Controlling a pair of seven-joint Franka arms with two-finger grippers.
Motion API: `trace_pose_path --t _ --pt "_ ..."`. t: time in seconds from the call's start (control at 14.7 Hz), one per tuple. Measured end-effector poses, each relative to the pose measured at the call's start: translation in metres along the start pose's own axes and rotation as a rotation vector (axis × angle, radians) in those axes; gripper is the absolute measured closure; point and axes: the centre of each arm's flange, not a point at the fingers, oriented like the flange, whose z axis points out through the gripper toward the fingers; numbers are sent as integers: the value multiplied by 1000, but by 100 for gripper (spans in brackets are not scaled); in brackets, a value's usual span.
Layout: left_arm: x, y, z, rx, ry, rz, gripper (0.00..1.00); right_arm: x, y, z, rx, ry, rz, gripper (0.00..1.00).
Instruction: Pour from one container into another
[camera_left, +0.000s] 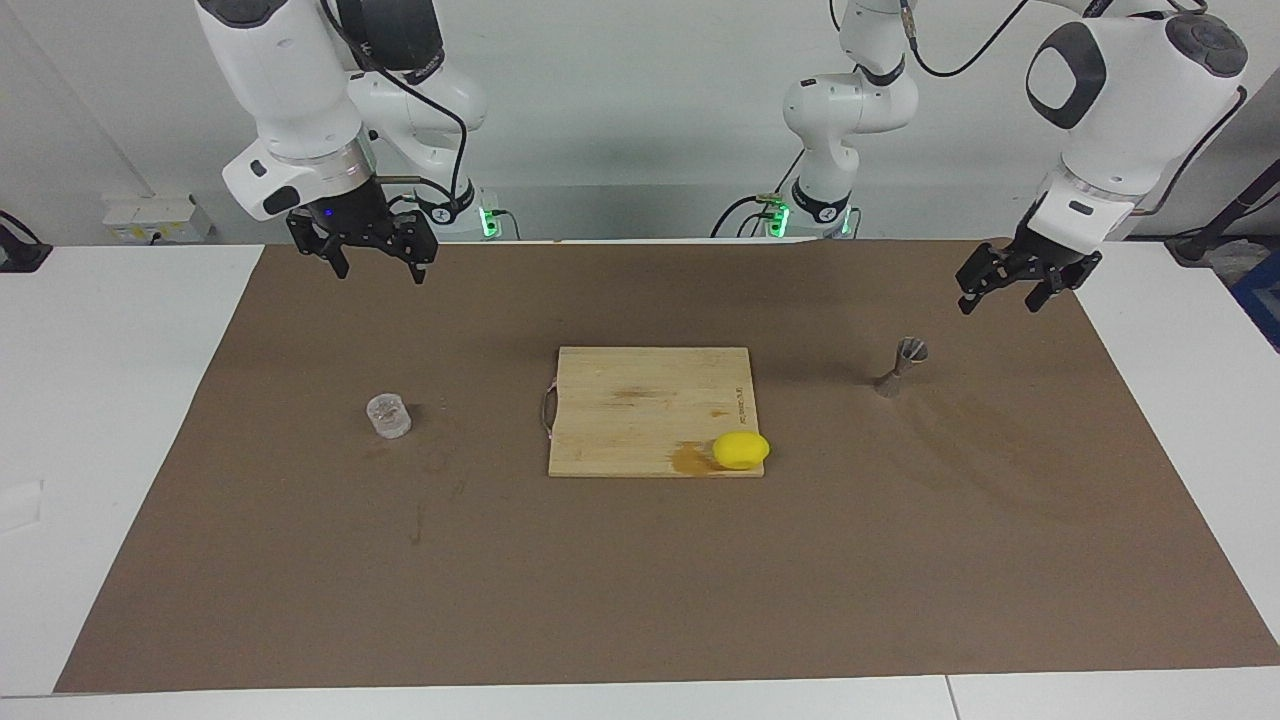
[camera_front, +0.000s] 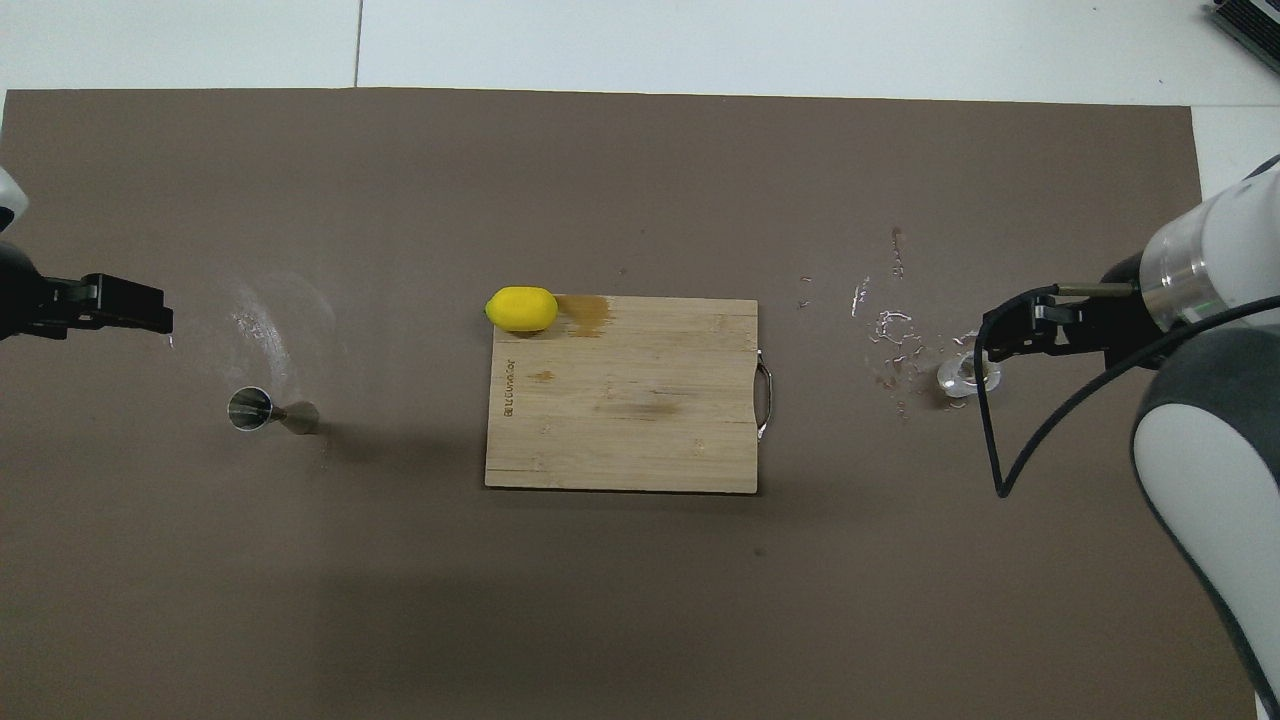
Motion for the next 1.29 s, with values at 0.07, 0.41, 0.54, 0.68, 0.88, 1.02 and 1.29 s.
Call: trace_pose_path --t 0.07,0.41,0.54,0.68,0.88,1.02,1.29 --pt "2 0 7 1 23 0 0 0 0 0 0 0 0 0" --pt "11 13 41 -2 104 -45 0 0 0 0 0 0 0 0" --pt "19 23 59 -8 124 -84 0 0 0 0 0 0 0 0" --pt "25 44 75 -18 142 -102 0 0 0 0 0 0 0 0" --pt "25 64 81 -25 144 -90 0 0 0 0 0 0 0 0" --pt "27 63 80 -27 163 -92 0 0 0 0 0 0 0 0" --pt "24 66 87 -27 157 -87 0 0 0 0 0 0 0 0"
